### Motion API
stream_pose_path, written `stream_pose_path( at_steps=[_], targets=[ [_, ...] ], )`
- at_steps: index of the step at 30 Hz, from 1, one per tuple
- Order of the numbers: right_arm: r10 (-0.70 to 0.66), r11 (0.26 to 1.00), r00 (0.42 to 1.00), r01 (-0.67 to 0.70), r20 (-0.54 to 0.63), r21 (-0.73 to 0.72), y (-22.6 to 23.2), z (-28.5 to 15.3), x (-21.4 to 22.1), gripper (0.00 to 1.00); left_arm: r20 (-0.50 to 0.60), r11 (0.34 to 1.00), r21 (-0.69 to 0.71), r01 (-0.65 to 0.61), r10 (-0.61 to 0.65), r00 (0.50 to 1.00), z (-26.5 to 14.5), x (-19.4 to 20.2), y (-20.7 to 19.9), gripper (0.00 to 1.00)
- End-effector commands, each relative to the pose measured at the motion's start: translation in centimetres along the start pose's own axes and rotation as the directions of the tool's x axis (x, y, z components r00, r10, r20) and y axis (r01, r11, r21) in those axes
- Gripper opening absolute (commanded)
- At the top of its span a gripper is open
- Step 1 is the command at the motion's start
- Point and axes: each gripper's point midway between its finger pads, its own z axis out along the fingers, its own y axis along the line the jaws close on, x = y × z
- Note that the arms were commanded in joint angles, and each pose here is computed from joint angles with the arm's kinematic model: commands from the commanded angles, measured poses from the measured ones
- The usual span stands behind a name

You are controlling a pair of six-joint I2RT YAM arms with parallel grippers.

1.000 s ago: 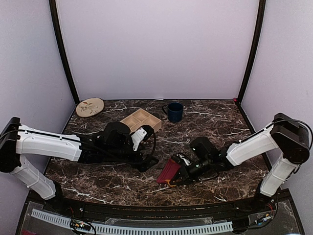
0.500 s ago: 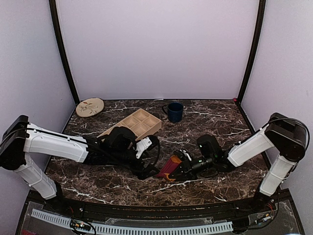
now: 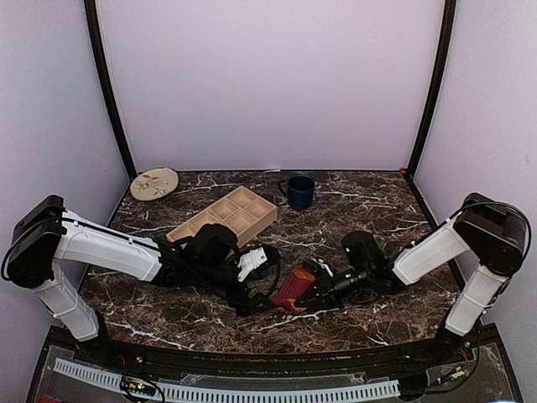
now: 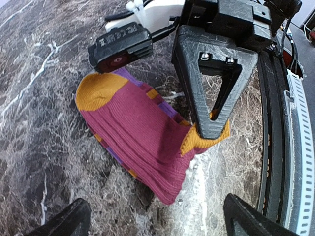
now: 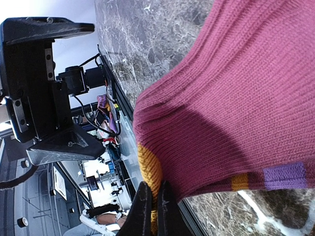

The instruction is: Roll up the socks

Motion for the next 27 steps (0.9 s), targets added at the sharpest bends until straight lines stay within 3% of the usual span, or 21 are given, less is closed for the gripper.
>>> stream_pose_path(
  at_steps=[1,3,11,21,27],
  targets=[
    [0.003,1.0,1.0,-0.003,-0.015,0.001,-0.4,-0.3,0.2,0.0,0.054,0.996,-0.006,-0.091,0.092,0.994,0.5,-0.8,-0.2,0.91],
    [0.004,1.0,1.0,-0.004,-0.014,0.004,-0.5,-0.4,0.2,0.0,0.059,0.993,0.005,-0.119,0.118,0.991,0.8,-0.9,-0.5,0.84],
    [0.002,1.0,1.0,-0.002,-0.026,0.005,-0.6,-0.4,0.3,0.0,0.008,0.97,0.042,-0.24,0.24,0.971,2.5,0.2,-2.7,0.82],
    [-0.004,1.0,0.999,0.004,-0.041,0.014,-0.8,-0.9,0.7,0.0,-0.008,0.958,0.001,-0.288,0.288,0.958,3.7,-0.2,-2.3,0.62],
    [-0.008,1.0,0.999,0.009,-0.043,0.022,-0.9,-1.1,0.8,0.0,-0.004,0.953,0.004,-0.302,0.302,0.953,4.6,-0.8,-2.3,0.56]
  ],
)
